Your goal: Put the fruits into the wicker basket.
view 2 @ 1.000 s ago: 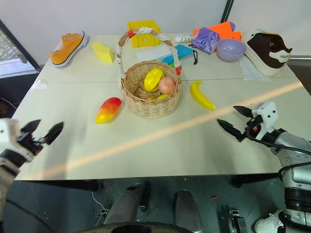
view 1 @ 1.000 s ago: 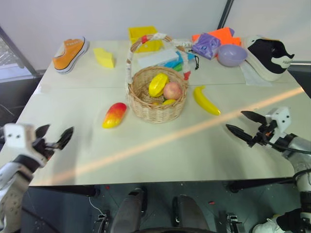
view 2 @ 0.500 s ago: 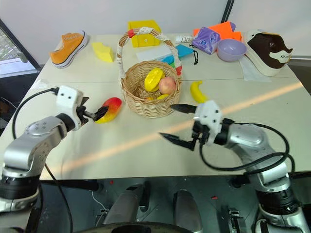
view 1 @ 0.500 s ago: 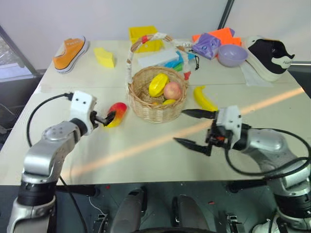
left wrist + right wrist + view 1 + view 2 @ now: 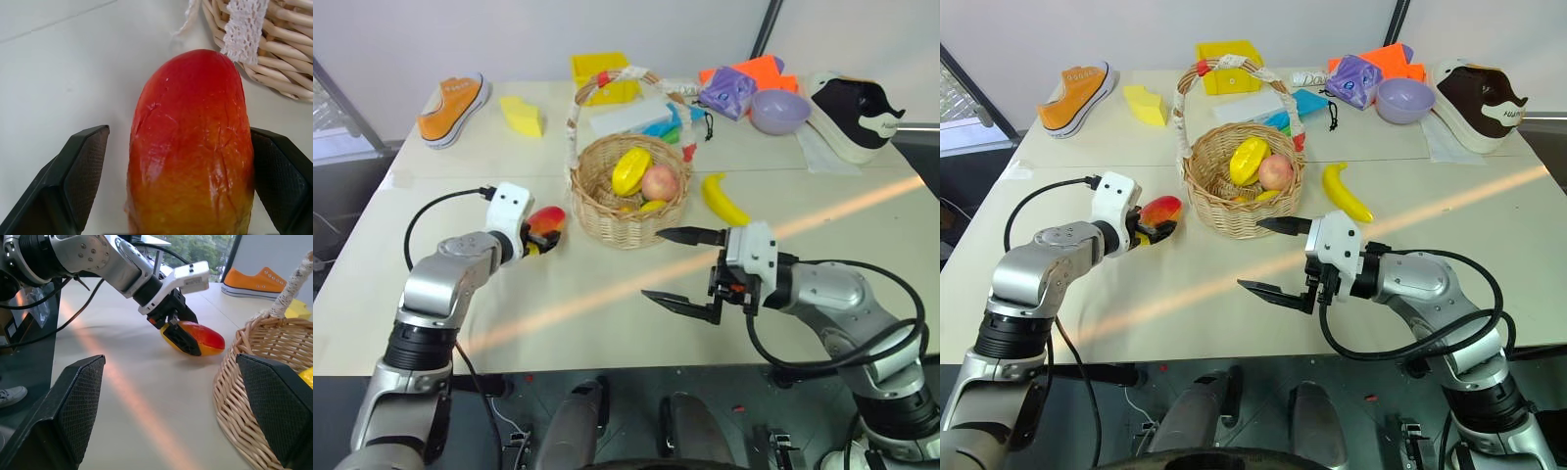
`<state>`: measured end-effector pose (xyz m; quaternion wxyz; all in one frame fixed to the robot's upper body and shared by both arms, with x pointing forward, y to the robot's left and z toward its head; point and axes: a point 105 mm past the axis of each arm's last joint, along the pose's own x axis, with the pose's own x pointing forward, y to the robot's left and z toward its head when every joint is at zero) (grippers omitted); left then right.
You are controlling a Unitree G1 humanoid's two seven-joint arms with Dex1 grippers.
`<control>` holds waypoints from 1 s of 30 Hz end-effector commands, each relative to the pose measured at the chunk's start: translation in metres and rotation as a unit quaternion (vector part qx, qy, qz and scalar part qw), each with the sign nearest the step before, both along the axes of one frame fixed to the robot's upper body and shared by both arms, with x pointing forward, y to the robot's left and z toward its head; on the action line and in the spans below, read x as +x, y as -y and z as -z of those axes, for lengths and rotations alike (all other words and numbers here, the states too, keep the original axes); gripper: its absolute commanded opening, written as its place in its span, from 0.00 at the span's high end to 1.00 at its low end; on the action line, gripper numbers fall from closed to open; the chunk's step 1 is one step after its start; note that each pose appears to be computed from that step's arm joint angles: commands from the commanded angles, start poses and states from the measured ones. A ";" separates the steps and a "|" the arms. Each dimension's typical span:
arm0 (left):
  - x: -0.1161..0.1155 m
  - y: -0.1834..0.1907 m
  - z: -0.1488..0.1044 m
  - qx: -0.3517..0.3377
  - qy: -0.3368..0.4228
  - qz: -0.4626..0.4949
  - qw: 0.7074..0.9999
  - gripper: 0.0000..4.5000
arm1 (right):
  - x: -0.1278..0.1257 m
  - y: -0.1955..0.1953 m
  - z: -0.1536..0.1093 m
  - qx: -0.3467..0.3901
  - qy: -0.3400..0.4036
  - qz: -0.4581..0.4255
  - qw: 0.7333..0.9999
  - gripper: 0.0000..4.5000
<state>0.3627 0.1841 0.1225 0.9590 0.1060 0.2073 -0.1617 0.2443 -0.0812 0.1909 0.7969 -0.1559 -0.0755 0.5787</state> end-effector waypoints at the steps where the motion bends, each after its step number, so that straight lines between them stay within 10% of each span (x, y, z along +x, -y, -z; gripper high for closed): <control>1: 0.002 -0.007 -0.012 -0.001 0.021 -0.011 1.000 0.39 | -0.002 -0.002 -0.009 0.004 0.025 -0.004 1.000 0.00; 8: -0.006 -0.035 -0.034 -0.019 0.074 -0.034 0.997 0.47 | 0.000 0.002 -0.011 0.002 0.035 0.003 0.999 0.00; 14: -0.062 -0.002 -0.094 -0.085 0.159 0.158 0.971 0.47 | 0.015 0.023 -0.016 0.003 0.036 0.045 0.998 0.00; 26: 0.015 0.120 -0.110 -0.039 0.169 0.198 0.965 0.47 | 0.046 0.059 -0.002 0.028 -0.003 0.148 0.989 0.00; 30: 0.019 0.126 -0.111 -0.048 0.168 0.214 0.961 0.02 | 0.061 0.079 0.007 0.025 -0.018 0.223 0.974 0.00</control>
